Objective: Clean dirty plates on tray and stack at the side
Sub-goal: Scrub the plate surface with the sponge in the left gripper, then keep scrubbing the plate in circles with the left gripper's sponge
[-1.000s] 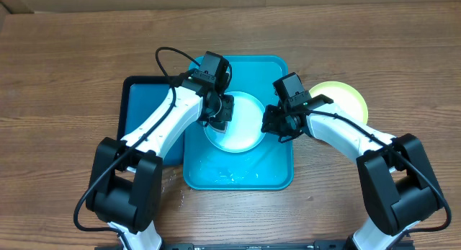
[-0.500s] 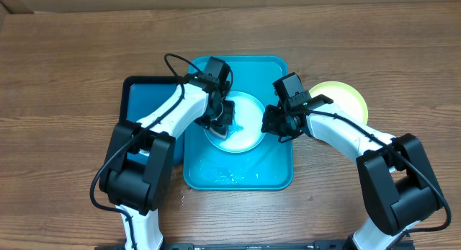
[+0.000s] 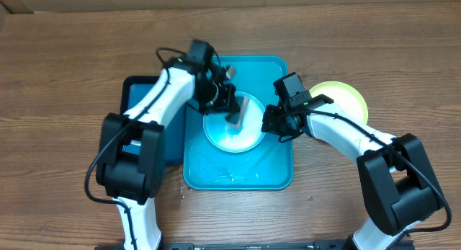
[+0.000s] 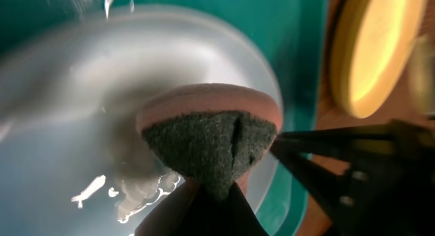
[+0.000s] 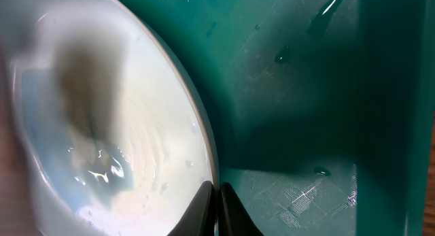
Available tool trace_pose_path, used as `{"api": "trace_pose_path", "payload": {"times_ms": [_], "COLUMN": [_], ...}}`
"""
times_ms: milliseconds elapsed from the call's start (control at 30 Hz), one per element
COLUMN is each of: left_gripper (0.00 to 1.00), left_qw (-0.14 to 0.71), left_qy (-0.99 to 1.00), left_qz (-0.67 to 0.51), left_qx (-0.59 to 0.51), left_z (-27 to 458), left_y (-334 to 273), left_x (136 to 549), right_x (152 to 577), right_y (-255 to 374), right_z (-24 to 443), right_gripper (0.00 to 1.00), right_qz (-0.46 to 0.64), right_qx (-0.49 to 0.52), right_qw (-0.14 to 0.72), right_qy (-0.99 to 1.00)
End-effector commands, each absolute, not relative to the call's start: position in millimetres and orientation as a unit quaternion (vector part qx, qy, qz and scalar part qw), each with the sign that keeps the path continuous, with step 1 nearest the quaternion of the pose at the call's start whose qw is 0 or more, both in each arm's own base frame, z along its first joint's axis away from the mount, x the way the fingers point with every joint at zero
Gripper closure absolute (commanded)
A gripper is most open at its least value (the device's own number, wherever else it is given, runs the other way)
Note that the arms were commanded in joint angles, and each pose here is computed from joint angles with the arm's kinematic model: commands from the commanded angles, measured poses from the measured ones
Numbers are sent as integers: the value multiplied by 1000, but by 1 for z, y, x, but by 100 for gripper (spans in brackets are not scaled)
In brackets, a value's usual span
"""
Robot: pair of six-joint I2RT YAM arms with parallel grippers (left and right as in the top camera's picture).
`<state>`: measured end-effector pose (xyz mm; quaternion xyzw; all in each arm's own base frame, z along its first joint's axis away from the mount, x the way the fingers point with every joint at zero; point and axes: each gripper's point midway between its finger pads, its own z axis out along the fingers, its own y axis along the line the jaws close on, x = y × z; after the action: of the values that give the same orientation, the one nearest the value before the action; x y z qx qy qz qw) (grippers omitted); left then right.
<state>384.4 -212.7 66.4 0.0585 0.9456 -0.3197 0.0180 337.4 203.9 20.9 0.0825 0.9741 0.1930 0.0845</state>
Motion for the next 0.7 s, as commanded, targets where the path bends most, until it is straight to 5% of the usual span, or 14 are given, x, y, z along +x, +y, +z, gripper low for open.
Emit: {"api": "trace_pose_path", "payload": {"times_ms": [0, 467, 667], "left_gripper": [96, 96, 96], "left_qw": [69, 54, 48], "left_qy": [935, 995, 995], "left_qz": [-338, -69, -76], "left_qx": [82, 48, 44], "left_z": [110, 33, 5], "left_y": [-207, -157, -161], "left_x": [396, 367, 352], "right_x": [337, 337, 337], "right_y": [206, 207, 207], "right_z": [20, 21, 21], "right_gripper": [96, 96, 96], "right_qz": [198, 200, 200], "right_qx": [81, 80, 80], "right_qw": [83, 83, 83], "right_qy": [973, 973, 973]}}
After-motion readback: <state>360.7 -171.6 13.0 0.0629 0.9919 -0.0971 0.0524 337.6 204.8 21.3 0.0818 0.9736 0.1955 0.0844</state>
